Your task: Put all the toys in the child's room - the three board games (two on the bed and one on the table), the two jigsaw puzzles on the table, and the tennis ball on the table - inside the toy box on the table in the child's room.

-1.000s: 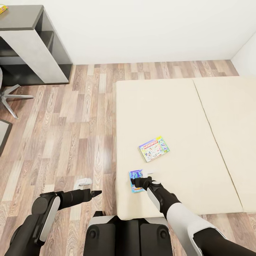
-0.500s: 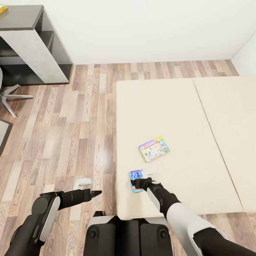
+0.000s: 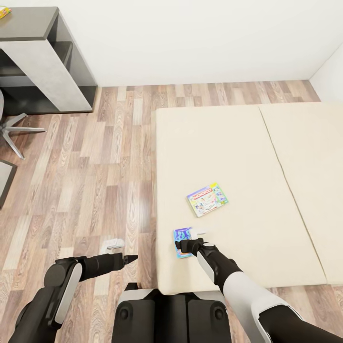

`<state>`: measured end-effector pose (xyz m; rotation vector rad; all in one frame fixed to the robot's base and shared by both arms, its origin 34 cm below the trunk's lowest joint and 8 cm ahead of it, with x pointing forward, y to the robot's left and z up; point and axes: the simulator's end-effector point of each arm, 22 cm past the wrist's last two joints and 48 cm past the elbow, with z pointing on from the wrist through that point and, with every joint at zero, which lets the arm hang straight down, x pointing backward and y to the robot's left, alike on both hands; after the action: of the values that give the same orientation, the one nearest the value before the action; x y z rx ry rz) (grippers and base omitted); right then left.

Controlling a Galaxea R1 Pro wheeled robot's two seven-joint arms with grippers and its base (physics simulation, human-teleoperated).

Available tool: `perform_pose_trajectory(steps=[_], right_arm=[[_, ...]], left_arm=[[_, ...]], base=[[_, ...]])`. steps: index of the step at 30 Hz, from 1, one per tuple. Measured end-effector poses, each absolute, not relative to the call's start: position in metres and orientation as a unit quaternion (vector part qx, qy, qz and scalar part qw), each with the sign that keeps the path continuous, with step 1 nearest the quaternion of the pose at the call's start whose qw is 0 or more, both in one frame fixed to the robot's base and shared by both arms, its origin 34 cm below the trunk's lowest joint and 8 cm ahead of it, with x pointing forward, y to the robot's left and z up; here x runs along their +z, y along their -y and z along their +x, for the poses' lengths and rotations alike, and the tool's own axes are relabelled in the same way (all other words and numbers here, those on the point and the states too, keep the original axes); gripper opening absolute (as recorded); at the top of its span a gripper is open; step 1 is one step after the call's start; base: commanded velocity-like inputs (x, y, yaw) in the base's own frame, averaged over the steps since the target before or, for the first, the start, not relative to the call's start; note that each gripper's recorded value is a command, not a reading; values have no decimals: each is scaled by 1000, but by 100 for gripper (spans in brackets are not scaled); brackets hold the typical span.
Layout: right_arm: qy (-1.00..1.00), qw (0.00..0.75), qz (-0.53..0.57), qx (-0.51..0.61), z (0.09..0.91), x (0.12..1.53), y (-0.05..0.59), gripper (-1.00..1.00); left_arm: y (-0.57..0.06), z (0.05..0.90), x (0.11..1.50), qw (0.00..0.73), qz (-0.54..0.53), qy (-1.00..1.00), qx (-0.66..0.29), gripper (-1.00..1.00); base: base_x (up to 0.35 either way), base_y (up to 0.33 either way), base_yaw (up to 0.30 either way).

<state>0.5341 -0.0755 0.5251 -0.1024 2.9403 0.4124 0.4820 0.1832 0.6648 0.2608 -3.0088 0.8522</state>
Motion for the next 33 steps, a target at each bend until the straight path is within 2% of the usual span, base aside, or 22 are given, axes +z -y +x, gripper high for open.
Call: perform_pose_trajectory(steps=[20, 33], right_arm=[[-986, 87, -34, 138, 535, 525, 75, 100], [-986, 88, -34, 139, 535, 525, 75, 100]], left_arm=[[-182, 482, 665, 2, 83, 959, 272, 100], [-182, 482, 665, 2, 83, 959, 272, 100]], base=[[0, 97, 0], [0, 15, 0]])
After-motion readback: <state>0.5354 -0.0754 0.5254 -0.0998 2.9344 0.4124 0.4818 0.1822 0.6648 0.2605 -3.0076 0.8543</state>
